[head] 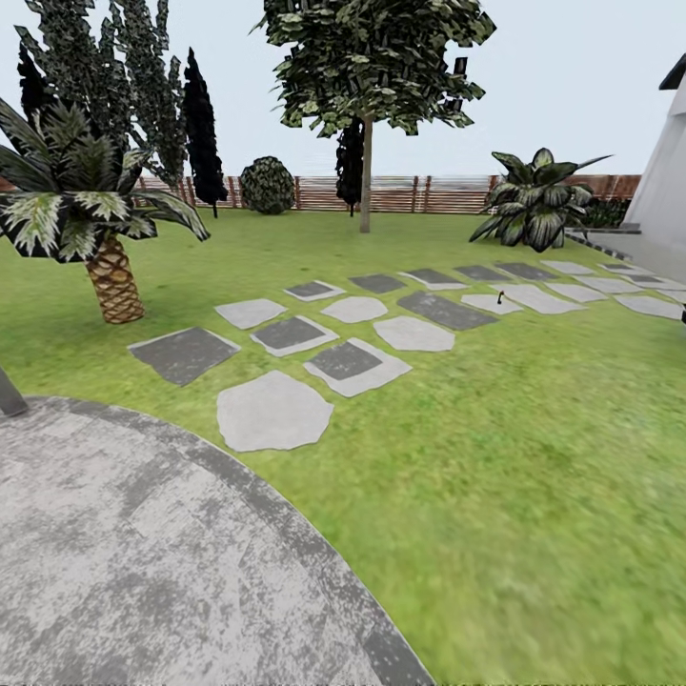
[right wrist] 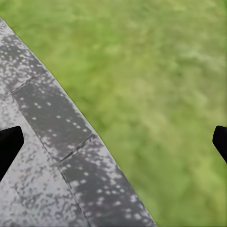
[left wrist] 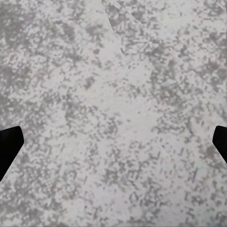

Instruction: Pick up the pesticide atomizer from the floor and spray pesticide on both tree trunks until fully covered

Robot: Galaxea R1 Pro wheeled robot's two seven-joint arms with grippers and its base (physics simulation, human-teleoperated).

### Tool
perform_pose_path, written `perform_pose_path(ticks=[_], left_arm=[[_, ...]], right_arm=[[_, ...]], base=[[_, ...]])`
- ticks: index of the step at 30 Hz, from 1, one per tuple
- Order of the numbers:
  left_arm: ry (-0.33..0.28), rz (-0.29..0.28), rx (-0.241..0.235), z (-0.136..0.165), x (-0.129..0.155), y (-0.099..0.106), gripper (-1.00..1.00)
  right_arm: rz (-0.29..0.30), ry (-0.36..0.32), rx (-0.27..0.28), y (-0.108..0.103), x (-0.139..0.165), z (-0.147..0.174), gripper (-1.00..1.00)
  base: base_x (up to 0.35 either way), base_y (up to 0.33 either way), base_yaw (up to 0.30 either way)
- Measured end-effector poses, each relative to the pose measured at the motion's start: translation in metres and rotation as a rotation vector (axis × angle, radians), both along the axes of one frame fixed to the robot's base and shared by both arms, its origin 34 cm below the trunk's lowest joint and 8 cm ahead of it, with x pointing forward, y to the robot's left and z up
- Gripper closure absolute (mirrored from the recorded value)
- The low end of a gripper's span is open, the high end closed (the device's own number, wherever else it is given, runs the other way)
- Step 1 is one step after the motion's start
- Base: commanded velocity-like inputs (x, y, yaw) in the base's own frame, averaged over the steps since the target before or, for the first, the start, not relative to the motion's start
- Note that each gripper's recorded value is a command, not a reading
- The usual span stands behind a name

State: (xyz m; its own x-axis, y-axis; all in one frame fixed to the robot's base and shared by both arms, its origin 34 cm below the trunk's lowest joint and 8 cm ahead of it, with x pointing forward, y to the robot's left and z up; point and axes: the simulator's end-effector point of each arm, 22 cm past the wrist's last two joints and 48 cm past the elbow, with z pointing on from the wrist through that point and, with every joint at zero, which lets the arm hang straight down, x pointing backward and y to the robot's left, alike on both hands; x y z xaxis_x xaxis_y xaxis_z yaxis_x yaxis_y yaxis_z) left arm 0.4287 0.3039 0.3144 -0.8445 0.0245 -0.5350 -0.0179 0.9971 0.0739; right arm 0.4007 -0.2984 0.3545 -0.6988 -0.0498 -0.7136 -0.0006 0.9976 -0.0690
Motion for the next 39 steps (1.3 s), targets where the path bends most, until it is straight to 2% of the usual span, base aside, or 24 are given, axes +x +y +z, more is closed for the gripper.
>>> perform_pose_path(ticks=[26, 39], left_arm=[[0.019, 0.000, 0.000, -0.062, -0.018, 0.000, -1.00], [0.032, 0.000, 0.000, -0.067, -0.023, 0.000, -1.00]], right_arm=[[0.000, 0.019, 0.000, 0.000, -0.018, -0.062, -1.00], [0.000, 0.035, 0.000, 0.000, -0.023, -0.066, -1.00]], base=[[0.000, 0.000, 0.000], [0.042, 0.017, 0.000]])
